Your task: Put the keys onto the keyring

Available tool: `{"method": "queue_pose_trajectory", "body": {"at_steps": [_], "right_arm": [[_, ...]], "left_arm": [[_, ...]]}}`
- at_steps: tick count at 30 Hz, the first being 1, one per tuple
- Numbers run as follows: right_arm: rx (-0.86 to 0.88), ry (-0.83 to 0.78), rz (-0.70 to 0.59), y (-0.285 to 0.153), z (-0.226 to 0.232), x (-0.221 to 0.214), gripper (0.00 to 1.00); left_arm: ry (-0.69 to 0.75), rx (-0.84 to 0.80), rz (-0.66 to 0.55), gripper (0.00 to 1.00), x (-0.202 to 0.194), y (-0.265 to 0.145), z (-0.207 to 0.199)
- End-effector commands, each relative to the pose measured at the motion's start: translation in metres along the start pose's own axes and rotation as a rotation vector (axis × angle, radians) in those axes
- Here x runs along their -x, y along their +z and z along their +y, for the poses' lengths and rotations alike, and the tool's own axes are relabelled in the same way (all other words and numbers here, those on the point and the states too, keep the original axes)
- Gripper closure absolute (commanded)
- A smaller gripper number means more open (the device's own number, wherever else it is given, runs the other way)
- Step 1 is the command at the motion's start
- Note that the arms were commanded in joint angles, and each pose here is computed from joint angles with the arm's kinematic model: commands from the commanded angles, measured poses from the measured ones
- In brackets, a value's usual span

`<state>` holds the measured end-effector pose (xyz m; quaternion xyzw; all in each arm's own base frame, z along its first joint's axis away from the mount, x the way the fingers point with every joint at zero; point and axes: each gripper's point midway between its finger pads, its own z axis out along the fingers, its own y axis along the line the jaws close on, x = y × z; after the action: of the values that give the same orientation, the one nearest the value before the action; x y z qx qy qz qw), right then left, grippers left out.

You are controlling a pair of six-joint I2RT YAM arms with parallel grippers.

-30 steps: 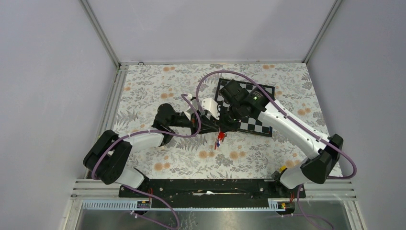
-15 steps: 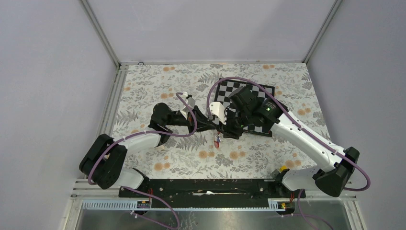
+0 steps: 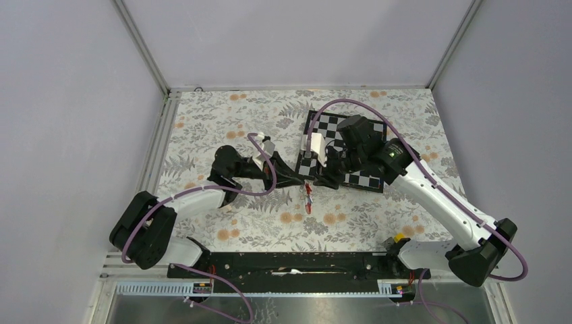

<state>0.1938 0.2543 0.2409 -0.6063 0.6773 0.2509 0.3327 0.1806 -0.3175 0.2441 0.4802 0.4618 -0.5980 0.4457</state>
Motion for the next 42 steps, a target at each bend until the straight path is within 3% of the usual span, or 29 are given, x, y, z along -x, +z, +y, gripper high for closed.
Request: {"method": "queue_pose_trajectory", "body": {"at_steps": [1, 8, 18, 42], "right_arm": [[0.043, -0.040, -0.090, -0.002, 0.005, 0.014, 0.54], [0.133, -0.057, -0.112, 0.004, 0.021, 0.009, 0.58], [0.129, -0.057, -0.110, 0.012, 0.016, 0.008, 0.63], [0.130, -0.050, -0.108, 0.021, 0.016, 0.000, 0.91]], "left_arm": [[0.102, -0.041, -0.020, 1.00, 0.015, -0.002, -0.012], [0.099, -0.042, -0.019, 1.00, 0.015, -0.002, -0.012], [0.094, -0.043, -0.018, 1.00, 0.014, -0.003, -0.013], [0.092, -0.044, -0.019, 1.00, 0.014, -0.003, -0.014]]}}
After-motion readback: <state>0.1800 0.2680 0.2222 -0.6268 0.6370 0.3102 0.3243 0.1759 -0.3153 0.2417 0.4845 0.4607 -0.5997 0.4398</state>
